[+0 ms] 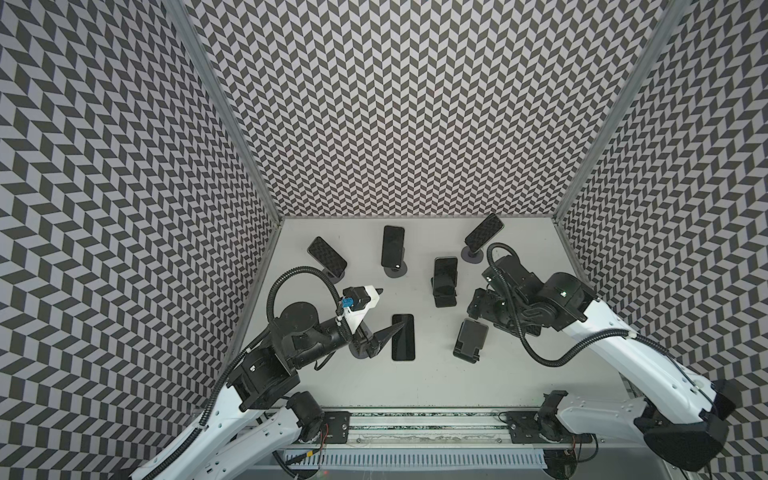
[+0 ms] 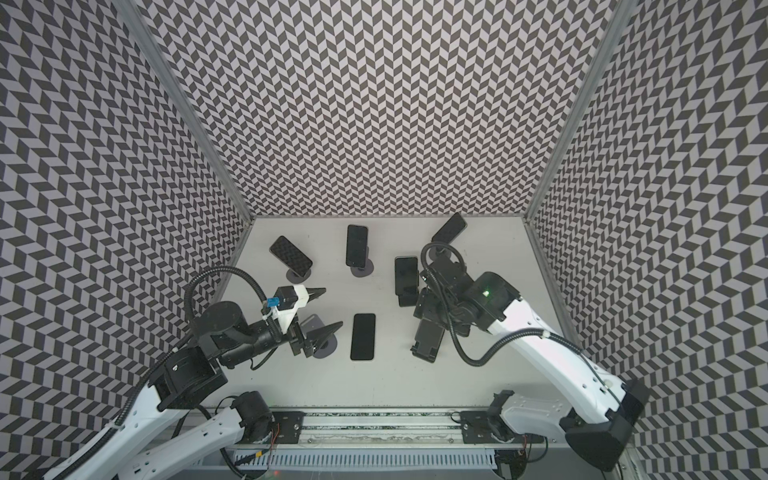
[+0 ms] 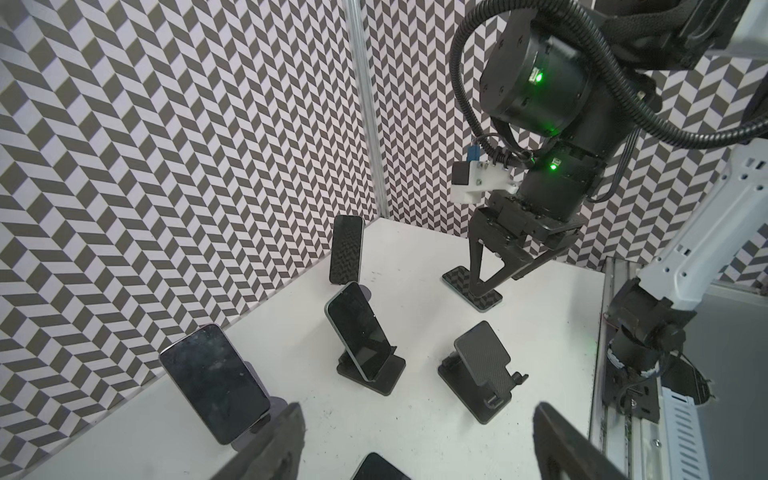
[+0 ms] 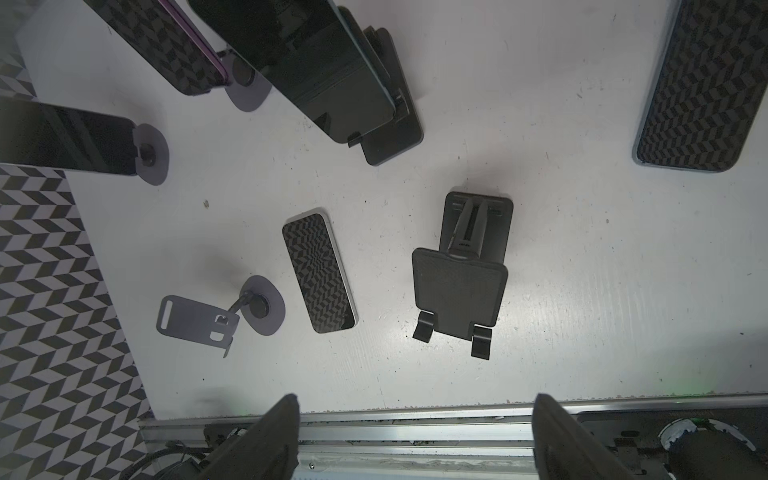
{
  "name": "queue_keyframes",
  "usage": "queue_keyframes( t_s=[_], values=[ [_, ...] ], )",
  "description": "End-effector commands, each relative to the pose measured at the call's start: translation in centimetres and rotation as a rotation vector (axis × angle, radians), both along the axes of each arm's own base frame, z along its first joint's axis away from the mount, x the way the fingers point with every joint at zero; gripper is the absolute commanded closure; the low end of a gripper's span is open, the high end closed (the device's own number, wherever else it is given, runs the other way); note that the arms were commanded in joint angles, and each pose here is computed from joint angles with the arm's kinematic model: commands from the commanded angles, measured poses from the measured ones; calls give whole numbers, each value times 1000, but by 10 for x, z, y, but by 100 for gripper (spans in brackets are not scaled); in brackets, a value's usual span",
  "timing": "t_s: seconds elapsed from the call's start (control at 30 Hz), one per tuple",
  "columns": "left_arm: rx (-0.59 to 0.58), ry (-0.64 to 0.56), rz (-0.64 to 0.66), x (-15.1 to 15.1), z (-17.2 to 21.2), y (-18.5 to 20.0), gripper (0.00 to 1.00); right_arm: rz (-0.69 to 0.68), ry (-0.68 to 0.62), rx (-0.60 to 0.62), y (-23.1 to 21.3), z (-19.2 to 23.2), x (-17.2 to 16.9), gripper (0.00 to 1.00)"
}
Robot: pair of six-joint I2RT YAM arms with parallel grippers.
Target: Remove the phone from the phone stand
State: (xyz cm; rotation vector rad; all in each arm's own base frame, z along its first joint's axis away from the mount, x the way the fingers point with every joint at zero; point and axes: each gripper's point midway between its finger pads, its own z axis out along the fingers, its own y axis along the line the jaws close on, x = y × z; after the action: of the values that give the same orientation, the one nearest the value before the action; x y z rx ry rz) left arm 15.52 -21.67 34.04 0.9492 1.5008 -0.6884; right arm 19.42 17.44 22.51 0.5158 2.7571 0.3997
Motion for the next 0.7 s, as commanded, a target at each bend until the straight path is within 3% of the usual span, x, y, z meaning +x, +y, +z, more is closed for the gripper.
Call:
queue_keyframes(
  t_s=[0.0,0.3,0.67],
  values=[
    [53,-12,-57,-11,-18,-1,13,-89,15,-3,10,-18,-3,13],
    [35,11,-131,-18,-20,-12,13,-63,55,-34,26,-46,-22,11],
    [21,50,-133,-21,-26,-11,13,-62,59,-57,20,-51,-26,10]
  ],
)
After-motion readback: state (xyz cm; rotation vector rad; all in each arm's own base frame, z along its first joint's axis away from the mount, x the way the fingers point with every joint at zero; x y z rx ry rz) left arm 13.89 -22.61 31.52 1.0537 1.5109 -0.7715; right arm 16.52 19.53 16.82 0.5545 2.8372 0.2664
